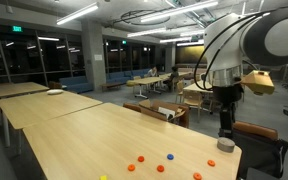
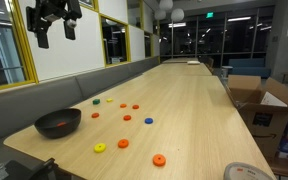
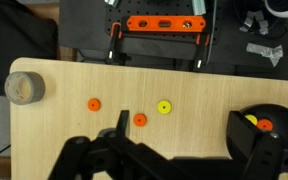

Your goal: Put some rings in the black bowl

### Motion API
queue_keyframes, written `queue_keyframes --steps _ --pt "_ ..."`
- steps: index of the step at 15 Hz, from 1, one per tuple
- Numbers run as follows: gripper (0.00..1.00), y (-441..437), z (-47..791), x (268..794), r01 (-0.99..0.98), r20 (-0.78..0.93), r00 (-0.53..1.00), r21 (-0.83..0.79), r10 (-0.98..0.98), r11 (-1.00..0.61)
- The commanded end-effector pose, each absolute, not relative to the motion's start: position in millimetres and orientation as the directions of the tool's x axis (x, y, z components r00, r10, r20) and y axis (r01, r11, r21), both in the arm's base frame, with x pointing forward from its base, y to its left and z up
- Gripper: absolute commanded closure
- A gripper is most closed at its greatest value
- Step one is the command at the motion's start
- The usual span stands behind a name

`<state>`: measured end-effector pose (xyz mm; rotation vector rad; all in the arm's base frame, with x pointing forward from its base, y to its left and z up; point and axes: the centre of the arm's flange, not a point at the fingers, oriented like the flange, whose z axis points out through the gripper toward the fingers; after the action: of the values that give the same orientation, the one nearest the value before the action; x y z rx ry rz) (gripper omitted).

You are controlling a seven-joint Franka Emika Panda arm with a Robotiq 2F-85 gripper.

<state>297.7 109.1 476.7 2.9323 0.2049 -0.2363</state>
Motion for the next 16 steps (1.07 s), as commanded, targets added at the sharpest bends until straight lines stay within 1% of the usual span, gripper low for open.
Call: queue_keyframes --steps 1,3,6,9,11,12,16 --pt "0.00 89 487 271 0.193 -0.091 0.980 0.214 0.177 -0.958" --pt "0.00 86 489 264 0.167 -0.042 0.986 0.213 0.162 -0.963" --pt "0.00 81 494 259 0.094 0.071 0.992 0.123 0.103 -0.988" --pt "0.00 77 498 260 0.062 0.132 0.989 0.065 0.070 -0.996" --pt "0.00 75 495 262 0.000 0.138 0.990 0.022 0.003 -1.000" --pt "0.00 80 498 266 0.053 0.091 0.994 0.066 0.059 -0.996" --pt "0.00 76 495 267 0.019 0.099 0.995 0.048 0.024 -0.999"
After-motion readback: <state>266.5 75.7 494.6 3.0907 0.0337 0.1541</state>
